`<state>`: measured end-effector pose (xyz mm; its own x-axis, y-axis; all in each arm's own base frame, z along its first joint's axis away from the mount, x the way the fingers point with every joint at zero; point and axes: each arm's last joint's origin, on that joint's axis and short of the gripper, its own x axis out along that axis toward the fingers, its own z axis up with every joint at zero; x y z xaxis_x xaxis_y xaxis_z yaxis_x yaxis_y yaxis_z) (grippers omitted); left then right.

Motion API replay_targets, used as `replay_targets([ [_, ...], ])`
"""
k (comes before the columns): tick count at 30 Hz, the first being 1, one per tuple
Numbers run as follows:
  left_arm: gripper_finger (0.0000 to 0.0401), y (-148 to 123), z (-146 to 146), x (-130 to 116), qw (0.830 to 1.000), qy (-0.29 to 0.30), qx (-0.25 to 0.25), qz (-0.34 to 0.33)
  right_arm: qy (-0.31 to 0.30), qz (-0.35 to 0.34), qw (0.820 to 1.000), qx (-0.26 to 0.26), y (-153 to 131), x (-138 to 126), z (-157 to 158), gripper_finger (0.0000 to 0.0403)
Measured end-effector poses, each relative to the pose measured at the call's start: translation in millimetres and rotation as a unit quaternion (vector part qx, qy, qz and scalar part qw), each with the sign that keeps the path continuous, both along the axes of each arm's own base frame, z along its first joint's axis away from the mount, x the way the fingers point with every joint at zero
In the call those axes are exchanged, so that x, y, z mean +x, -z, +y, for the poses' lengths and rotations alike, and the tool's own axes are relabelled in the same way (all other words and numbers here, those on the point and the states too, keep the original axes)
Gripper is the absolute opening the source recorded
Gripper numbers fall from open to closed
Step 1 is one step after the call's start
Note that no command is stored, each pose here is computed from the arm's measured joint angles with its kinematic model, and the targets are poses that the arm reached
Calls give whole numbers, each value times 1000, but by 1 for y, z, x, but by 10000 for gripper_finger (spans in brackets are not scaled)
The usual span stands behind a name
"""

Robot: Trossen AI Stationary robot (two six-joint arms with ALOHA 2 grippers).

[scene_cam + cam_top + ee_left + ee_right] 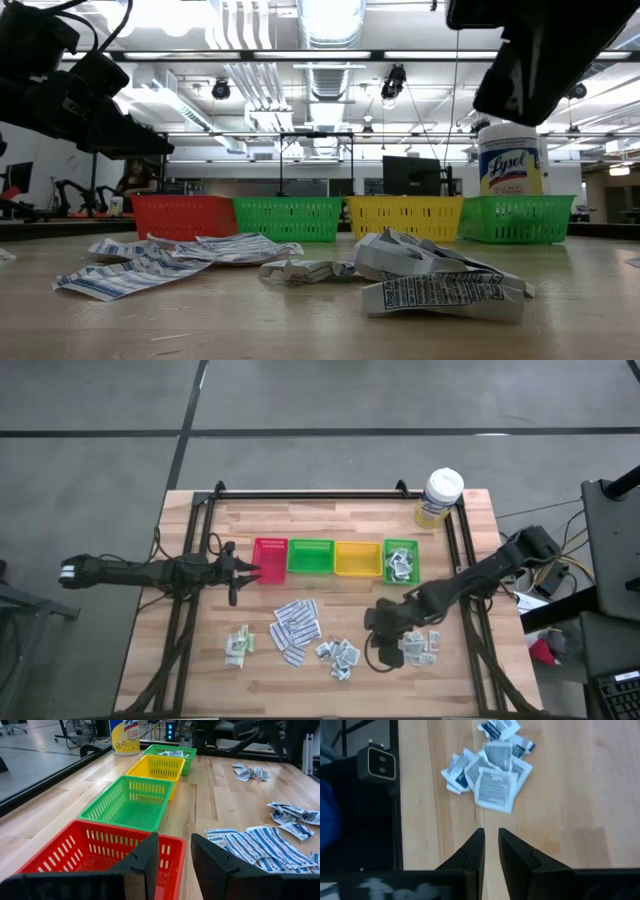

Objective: Pick & Place First Aid Supplies
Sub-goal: Put the blue alcohol pad into the right green bin

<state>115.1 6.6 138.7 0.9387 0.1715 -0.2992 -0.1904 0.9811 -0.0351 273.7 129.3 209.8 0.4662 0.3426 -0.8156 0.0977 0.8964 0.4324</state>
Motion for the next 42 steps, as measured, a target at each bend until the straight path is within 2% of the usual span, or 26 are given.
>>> replay_targets([
  [5,113,0,0,0,1000,0,0,0,-11,-3,1000,-5,7,13,7,52],
  [12,113,0,0,0,1000,0,0,0,-103,-22,994,-42,13,39,34,52],
  [16,113,0,0,0,1000,0,0,0,-135,7,988,-69,21,55,49,52],
  [20,113,0,0,0,1000,0,0,0,-126,53,984,-111,26,67,55,52],
  [23,113,0,0,0,1000,0,0,0,-123,66,983,-123,30,76,59,52],
  [30,113,0,0,0,1000,0,0,0,-119,56,984,-119,27,91,67,60],
  [42,113,0,0,0,1000,0,0,0,-79,65,988,-112,27,91,66,107],
])
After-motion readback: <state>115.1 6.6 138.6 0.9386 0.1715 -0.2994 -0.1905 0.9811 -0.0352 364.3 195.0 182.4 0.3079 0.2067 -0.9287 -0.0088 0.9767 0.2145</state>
